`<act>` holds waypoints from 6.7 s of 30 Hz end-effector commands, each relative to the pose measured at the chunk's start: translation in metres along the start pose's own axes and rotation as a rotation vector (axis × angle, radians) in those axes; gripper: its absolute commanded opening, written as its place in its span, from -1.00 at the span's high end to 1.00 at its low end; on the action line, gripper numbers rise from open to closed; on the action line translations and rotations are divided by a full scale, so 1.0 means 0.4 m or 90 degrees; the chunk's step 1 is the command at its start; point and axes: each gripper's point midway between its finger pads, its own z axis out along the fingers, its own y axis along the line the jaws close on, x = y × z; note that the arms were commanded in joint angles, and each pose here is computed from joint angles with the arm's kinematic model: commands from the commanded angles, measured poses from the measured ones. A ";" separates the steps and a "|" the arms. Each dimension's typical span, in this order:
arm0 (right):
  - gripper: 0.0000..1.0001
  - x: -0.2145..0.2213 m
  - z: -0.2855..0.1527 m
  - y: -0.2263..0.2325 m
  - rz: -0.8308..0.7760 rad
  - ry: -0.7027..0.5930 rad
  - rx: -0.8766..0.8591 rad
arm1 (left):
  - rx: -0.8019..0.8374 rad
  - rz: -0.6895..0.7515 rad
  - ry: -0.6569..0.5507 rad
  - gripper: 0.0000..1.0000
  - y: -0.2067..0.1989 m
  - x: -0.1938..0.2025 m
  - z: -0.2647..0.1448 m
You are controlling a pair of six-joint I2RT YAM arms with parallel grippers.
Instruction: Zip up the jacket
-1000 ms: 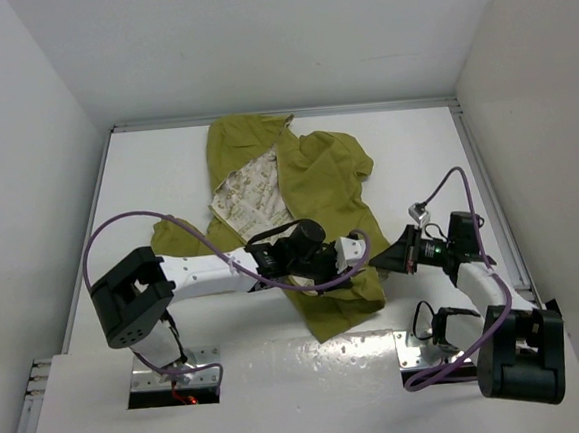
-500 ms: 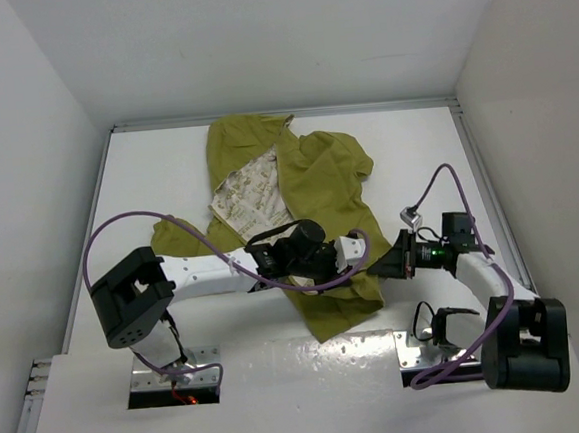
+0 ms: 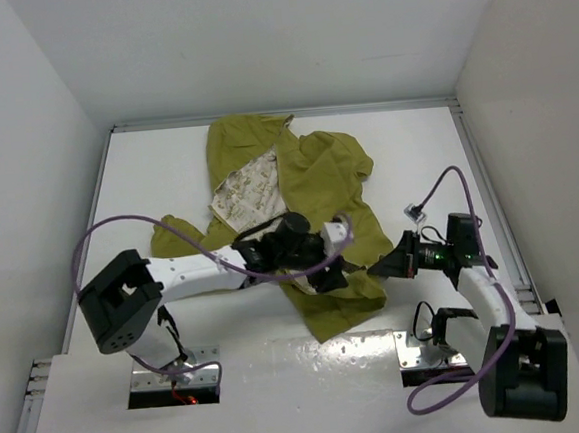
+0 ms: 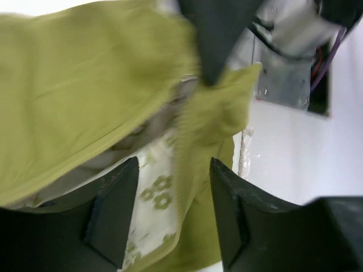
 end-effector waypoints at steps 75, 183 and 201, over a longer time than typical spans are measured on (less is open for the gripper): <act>1.00 -0.108 0.062 0.140 -0.172 -0.075 -0.051 | 0.419 -0.485 -0.371 -0.02 -0.020 -0.307 -0.139; 1.00 -0.141 0.032 0.155 -0.156 -0.117 -0.042 | 0.194 -0.577 -0.385 1.00 0.185 -0.215 -0.245; 1.00 -0.244 -0.135 0.113 -0.154 -0.252 0.031 | 0.009 -0.517 -0.371 1.00 0.475 -0.085 -0.387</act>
